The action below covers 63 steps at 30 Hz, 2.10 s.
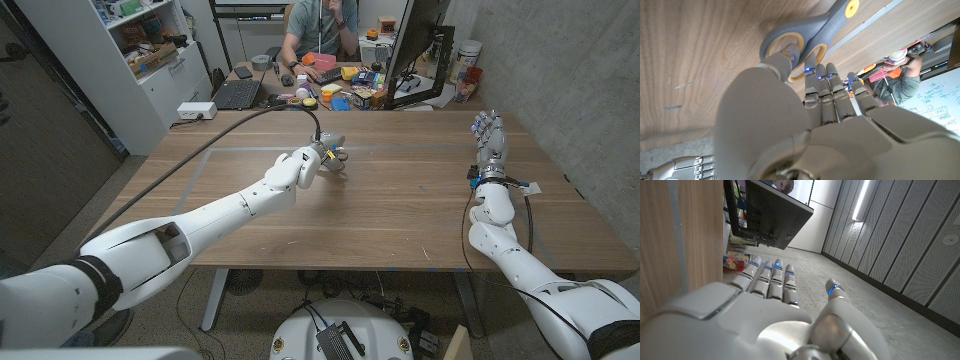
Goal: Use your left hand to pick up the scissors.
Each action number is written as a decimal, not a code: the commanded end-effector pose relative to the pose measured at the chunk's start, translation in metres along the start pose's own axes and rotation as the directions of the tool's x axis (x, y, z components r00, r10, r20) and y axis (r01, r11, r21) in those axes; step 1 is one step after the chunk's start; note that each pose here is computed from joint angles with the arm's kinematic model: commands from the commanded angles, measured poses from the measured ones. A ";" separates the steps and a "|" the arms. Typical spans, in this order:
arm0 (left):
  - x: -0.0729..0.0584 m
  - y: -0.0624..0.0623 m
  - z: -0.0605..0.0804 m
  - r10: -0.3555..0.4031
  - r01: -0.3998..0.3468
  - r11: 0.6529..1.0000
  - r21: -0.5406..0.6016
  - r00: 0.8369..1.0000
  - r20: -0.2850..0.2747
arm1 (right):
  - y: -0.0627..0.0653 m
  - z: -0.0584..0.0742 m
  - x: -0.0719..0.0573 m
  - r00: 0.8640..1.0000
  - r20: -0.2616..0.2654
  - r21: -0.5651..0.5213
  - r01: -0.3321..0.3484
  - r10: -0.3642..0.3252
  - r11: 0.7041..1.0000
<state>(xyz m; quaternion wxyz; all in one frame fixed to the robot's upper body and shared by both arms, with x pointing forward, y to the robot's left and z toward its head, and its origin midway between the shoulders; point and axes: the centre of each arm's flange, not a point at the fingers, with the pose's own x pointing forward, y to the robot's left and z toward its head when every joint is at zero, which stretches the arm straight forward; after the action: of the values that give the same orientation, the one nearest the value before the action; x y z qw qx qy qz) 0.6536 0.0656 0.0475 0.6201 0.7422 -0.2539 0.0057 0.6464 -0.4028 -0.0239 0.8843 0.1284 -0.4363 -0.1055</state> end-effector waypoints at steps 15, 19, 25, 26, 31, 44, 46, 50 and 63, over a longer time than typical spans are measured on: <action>-0.006 0.058 -0.018 0.086 -0.086 0.996 0.001 0.996 -0.010 | 0.021 0.020 0.019 0.999 0.035 -0.008 -0.040 0.040 0.999; -0.008 0.065 -0.019 0.102 -0.102 0.995 -0.002 0.995 -0.013 | 0.023 0.025 0.021 0.998 0.044 -0.014 -0.045 0.046 0.999; -0.009 0.076 -0.023 0.124 -0.124 0.992 -0.002 0.992 0.003 | 0.025 0.032 0.024 0.997 0.055 -0.031 -0.058 0.060 0.998; -0.009 0.078 -0.024 0.127 -0.127 0.992 -0.002 0.992 -0.001 | 0.025 0.032 0.024 0.997 0.055 -0.032 -0.060 0.061 0.998; -0.011 0.090 -0.029 0.135 -0.135 0.991 -0.007 0.991 0.011 | 0.026 0.036 0.024 0.996 0.058 -0.041 -0.063 0.066 0.997; -0.015 0.126 -0.045 0.106 -0.106 0.994 -0.036 0.994 0.012 | 0.034 0.046 0.031 0.993 0.074 -0.051 -0.086 0.090 0.995; -0.016 0.135 -0.046 0.118 -0.117 0.992 -0.035 0.993 0.024 | 0.036 0.048 0.032 0.993 0.080 -0.052 -0.086 0.090 0.995; -0.018 0.152 -0.046 0.146 -0.146 0.989 -0.022 0.989 0.033 | 0.038 0.050 0.034 0.992 0.089 -0.055 -0.090 0.095 0.994; -0.018 0.188 -0.046 0.205 -0.205 0.979 -0.006 0.977 0.064 | 0.046 0.053 0.039 0.991 0.098 -0.047 -0.091 0.096 0.995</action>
<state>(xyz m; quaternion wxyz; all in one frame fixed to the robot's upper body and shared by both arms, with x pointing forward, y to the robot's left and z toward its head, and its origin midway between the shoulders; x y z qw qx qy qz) 0.5938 0.0968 0.1944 0.6174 0.7145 -0.3267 0.0397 0.6311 -0.3827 0.0433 0.8706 0.0829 -0.4782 -0.0809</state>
